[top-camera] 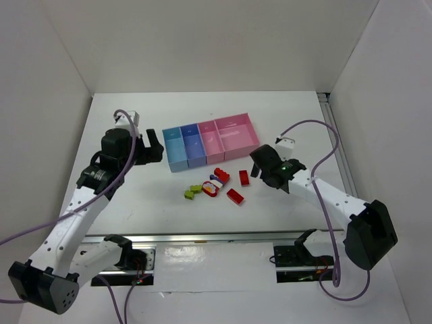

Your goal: Sort the legos into containers by color

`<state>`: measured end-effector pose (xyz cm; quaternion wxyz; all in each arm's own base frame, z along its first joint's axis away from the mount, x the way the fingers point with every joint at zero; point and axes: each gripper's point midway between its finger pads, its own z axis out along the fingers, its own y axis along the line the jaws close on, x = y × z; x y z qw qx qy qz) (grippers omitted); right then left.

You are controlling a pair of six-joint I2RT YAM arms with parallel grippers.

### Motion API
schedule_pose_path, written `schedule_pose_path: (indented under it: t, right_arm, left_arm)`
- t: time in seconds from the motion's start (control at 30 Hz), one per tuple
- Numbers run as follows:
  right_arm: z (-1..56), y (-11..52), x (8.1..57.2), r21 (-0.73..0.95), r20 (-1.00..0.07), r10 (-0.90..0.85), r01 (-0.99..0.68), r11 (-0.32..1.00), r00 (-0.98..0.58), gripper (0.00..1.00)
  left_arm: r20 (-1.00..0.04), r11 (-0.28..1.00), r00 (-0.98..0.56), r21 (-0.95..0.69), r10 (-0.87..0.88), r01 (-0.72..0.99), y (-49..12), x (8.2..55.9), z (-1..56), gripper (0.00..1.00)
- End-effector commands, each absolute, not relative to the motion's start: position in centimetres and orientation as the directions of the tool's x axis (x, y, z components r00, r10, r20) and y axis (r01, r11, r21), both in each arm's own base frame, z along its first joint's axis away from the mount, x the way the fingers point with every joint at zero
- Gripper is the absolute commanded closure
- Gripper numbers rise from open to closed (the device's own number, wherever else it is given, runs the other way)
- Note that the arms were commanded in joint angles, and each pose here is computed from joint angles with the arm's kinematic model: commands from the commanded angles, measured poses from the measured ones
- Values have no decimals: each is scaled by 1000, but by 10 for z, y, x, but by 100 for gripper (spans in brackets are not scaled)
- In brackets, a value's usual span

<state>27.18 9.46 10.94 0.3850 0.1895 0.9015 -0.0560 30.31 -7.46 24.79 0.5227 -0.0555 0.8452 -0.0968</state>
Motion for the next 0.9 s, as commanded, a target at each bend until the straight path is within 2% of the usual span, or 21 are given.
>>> schedule_pose_path:
  t: [0.0, 0.07, 0.17, 0.2, 0.3, 0.47, 0.67, 0.87]
  right_arm:
    - [112, 114, 282, 43, -703, 234, 288, 957, -671, 0]
    - [111, 127, 290, 47, -682, 220, 258, 965, -697, 0]
    - [104, 157, 286, 52, -661, 99, 86, 995, -744, 0]
    - [111, 167, 293, 89, -700, 104, 57, 994, -706, 0]
    - [99, 176, 293, 108, -700, 70, -8, 994, -711, 0]
    - [67, 185, 305, 15, -667, -51, -82, 997, -743, 0]
    - [31, 196, 315, -10, -619, -112, -134, 991, -778, 12]
    - [18, 198, 320, 7, -607, -110, -143, 990, -787, 34]
  left_arm:
    - [-849, 945, -493, -294, -189, 144, -106, 306, 250, 0]
    - [-834, 944, -516, -303, -197, 129, -107, 307, 237, 0]
    - [-821, 940, -504, -337, -268, 50, -100, 309, 234, 0]
    - [-820, 938, -507, -341, -267, 57, -102, 308, 234, 0]
    - [-811, 930, -544, -340, -215, 140, -115, 306, 240, 0]
    - [-792, 921, -575, -356, -206, 161, -122, 305, 227, 0]
    - [-781, 922, -590, -356, -206, 150, -122, 302, 220, 4]
    - [-774, 930, -599, -344, -203, 129, -119, 303, 214, 4]
